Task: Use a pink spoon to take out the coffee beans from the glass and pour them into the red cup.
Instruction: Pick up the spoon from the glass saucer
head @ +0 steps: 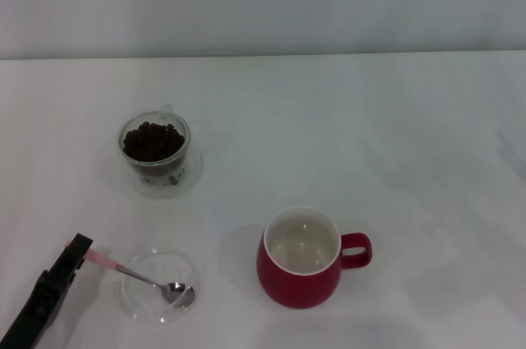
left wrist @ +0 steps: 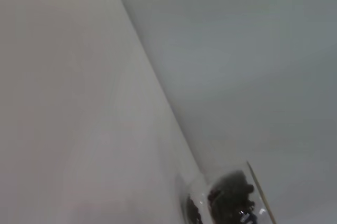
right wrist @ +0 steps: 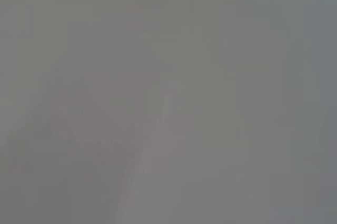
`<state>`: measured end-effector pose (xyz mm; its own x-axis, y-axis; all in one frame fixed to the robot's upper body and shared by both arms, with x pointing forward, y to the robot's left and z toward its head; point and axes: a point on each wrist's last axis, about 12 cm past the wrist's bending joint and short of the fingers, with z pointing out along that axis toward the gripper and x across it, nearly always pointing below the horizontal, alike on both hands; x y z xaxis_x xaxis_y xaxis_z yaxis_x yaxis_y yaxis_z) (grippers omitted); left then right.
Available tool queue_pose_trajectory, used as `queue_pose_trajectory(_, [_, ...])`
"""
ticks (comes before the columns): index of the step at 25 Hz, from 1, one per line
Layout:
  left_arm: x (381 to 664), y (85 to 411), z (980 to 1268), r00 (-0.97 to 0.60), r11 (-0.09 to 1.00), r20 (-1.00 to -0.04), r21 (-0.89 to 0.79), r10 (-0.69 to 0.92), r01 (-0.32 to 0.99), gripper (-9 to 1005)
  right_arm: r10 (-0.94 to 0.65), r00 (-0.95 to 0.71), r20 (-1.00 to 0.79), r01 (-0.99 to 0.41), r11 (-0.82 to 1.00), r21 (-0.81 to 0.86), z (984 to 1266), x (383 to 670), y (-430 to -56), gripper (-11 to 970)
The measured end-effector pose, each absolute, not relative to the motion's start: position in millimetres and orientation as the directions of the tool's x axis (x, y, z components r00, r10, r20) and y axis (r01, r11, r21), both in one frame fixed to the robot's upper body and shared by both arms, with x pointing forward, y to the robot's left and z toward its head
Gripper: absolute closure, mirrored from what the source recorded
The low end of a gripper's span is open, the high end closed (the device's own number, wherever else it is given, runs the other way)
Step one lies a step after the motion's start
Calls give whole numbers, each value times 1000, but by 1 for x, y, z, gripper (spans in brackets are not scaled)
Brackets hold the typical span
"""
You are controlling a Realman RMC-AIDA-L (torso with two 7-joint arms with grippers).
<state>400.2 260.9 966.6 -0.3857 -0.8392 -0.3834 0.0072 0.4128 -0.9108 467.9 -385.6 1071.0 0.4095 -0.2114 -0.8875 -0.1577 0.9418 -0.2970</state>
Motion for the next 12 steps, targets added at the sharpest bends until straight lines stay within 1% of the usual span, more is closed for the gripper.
queue_pose_trajectory(5, [405,265,967,-402,426,-396,-904,-826,15,634,-203,415,-887,-161,943,-291,1070,467,-382,139])
queue_pose_trajectory(12, [411,269,968,-420,440,-412,-897,-808,33,628,-191,424,-885,-165,945,-282,1070,468,-378,139])
